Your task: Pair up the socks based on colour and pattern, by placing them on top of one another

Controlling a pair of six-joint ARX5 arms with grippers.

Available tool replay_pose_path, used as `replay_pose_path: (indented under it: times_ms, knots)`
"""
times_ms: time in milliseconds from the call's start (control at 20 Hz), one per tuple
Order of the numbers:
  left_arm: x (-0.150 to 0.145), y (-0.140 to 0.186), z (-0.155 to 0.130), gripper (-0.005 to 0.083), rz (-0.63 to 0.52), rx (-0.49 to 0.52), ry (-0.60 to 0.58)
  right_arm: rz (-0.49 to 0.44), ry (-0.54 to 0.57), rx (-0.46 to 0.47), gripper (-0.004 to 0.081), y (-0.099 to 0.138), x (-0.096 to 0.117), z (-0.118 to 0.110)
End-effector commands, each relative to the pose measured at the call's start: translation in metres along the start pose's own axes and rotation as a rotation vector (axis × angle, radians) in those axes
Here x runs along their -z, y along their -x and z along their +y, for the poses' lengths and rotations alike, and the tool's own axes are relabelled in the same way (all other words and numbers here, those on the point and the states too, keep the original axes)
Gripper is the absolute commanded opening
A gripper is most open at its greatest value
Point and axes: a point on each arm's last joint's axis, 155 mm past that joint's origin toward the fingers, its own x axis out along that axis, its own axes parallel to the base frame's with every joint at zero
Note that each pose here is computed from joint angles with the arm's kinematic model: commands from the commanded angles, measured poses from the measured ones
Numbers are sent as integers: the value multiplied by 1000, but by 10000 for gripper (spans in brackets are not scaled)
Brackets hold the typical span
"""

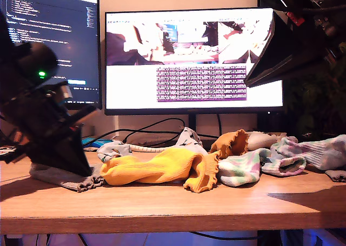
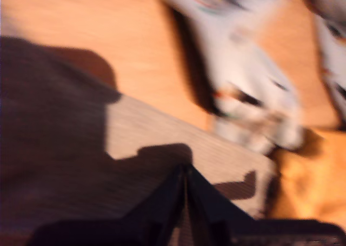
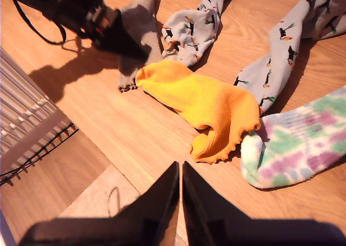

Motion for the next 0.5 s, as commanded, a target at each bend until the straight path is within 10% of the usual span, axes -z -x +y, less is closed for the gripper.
replay_pose_path:
  times_ms: [0, 450]
  knots:
    - [13, -14, 11, -19, 47, -29, 38, -18, 16, -3, -10, 1, -9, 1]
    - [76, -4, 34, -19, 294, -135, 1, -25, 19, -5, -10, 1, -10, 2]
